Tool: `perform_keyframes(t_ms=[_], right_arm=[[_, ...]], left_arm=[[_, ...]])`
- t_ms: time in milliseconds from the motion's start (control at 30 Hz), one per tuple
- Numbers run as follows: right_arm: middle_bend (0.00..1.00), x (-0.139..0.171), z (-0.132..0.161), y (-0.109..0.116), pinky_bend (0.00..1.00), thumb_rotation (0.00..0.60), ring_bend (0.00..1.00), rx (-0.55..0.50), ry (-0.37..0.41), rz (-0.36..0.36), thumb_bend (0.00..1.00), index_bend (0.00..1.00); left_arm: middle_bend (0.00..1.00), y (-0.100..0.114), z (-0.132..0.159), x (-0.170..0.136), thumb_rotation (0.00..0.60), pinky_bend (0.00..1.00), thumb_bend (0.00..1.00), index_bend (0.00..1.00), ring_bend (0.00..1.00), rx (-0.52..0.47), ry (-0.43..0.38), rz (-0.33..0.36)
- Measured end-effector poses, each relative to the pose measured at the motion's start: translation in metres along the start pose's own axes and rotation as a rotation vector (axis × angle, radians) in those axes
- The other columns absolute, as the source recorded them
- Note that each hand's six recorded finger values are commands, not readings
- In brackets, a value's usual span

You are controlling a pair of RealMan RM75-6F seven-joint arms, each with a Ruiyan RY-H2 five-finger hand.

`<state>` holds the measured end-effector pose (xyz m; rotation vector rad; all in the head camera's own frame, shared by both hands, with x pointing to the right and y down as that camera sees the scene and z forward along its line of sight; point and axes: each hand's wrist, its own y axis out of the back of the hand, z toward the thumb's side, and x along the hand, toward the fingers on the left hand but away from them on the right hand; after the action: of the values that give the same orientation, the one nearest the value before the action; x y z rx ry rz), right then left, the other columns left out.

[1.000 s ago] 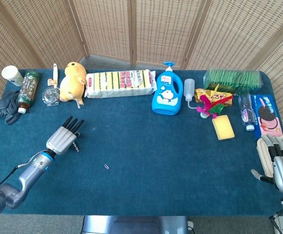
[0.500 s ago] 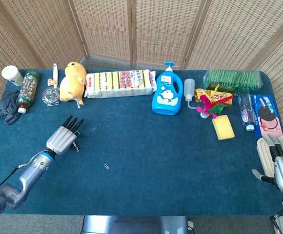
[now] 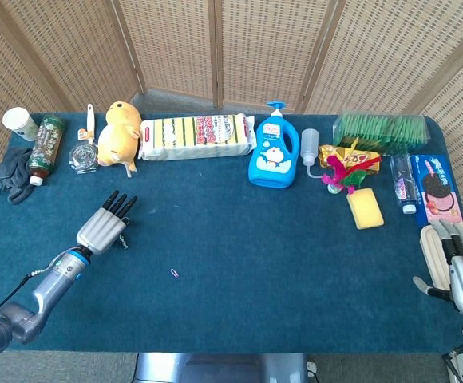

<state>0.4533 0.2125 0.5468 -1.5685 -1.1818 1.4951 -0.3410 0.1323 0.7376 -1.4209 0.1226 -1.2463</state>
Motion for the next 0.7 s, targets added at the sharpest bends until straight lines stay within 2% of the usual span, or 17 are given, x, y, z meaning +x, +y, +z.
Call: perform_keyframes(t_ms=[467,700], right_arm=[[0.00,0.000,0.000,0.000,0.00,0.600,0.00,-0.007,0.001,0.001,0.00,0.00],[0.00,-0.001,-0.001,0.001,0.00,0.600,0.00,-0.010,0.001,0.000,0.00,0.00]], left_arm=[[0.00,0.015,-0.008,-0.004,0.600,0.00,0.73,0.51,0.00,-0.001,0.001,0.045],[0.00,0.038,-0.008,-0.007,0.600,0.00,0.73,0.51,0.00,0.019,-0.016,0.102]])
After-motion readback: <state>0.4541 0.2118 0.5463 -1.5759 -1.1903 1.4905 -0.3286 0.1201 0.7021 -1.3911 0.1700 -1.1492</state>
